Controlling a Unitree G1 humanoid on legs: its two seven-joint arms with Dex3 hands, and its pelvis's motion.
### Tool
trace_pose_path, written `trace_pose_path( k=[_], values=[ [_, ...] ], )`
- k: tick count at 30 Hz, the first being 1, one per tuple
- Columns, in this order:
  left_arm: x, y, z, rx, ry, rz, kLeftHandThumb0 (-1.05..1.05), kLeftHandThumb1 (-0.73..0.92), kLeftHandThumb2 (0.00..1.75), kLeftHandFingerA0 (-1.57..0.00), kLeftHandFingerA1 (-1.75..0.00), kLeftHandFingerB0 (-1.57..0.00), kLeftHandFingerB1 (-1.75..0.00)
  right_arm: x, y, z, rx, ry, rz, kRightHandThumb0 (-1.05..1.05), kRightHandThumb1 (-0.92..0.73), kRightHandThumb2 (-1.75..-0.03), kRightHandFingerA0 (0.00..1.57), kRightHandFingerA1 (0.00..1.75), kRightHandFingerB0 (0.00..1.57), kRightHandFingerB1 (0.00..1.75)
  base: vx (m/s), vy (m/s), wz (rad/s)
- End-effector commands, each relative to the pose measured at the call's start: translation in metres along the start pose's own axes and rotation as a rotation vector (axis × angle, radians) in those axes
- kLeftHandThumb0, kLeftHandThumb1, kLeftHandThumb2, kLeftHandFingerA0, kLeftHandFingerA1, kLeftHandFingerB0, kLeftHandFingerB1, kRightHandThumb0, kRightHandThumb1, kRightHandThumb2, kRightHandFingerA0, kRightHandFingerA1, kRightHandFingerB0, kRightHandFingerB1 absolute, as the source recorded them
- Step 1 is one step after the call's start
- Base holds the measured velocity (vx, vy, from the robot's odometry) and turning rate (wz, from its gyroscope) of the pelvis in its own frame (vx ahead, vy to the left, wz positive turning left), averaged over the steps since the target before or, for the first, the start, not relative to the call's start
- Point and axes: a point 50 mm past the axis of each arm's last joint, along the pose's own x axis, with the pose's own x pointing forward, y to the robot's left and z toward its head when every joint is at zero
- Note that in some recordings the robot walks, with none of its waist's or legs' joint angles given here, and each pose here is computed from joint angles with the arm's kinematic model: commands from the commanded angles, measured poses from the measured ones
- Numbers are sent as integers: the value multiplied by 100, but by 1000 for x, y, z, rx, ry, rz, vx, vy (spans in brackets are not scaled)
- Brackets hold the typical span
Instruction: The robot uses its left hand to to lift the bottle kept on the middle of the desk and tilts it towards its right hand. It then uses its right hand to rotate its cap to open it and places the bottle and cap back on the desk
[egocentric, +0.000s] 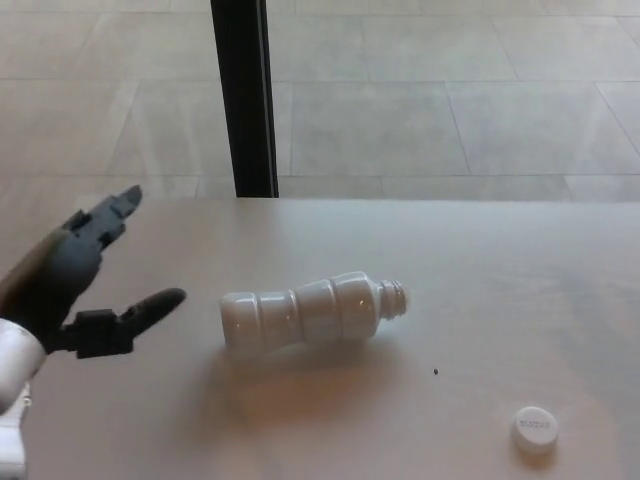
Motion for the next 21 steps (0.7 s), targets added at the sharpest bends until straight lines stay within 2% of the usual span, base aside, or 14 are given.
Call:
trace_pose_path(
  k=[1,2,3,4,6,9,10,11,13,14,15,16,17,21],
  values=[
    [-86,79,-96,-730,43,419,-91,81,66,0,-26,0,-38,-13,-71,-66,125,256,-192,-71,-77,-63,17,61,29,32,0,0,0],
    [-95,79,-107,-796,67,459,-95,63,107,0,-51,0,-38,-18,-79,-76,134,301,-217,-73,-77,-63,19,56,29,31,0,0,0],
    [-114,78,-129,-841,94,554,-91,82,65,0,-17,0,-34,-24,-93,-97,160,372,-311,-76,-76,-64,20,54,32,31,0,0,0],
    [-125,76,-144,-866,109,593,-98,66,90,0,-38,0,-45,-28,-101,-108,165,434,-358,-79,-77,-64,22,54,31,30,0,0,0],
    [-144,71,-173,-961,152,693,-96,81,67,0,-20,0,-53,-38,-113,-122,180,514,-459,-82,-78,-64,20,65,30,34,0,0,0],
    [-164,63,-201,-1100,226,835,-92,81,67,0,-30,0,-57,-54,-121,-135,223,588,-549,-75,-77,-64,20,66,31,35,0,0,0],
    [-177,54,-216,-1138,308,881,-95,61,109,0,-52,0,-43,-66,-124,-147,345,635,-618,-73,-74,-63,28,79,31,33,0,0,0],
    [-184,48,-224,-1196,308,924,-93,78,68,0,-32,0,-22,-72,-123,-154,451,668,-670,-73,-73,-62,30,105,31,35,0,0,0],
    [-190,43,-232,-1206,345,974,-96,79,67,0,-40,0,-30,-78,-122,-159,496,698,-705,-75,-66,-64,41,127,29,35,0,0,0],
    [-196,37,-237,-1235,376,1005,-105,65,110,0,-53,0,-44,-85,-120,-166,536,750,-733,-74,-71,-62,34,116,31,34,0,0,0],
    [-201,31,-244,-1276,410,1041,-93,60,110,0,-57,0,-49,-91,-114,-171,562,781,-715,-75,-75,-64,19,72,24,34,0,0,0],
    [-204,28,-248,-1302,428,1074,-94,79,62,0,-60,0,-39,-94,-112,-173,586,796,-721,-71,-75,-62,20,100,27,35,0,0,0],
    [-212,18,-255,-1342,455,1114,-99,68,112,0,-53,0,-45,-102,-106,-178,651,831,-733,-73,-61,-93,6,56,14,46,0,0,0],
    [-240,-24,-271,-1344,645,1103,-99,70,113,0,-56,0,-39,-132,-84,-193,749,998,-719,-70,-82,-66,21,53,21,30,0,0,0]
  ],
)
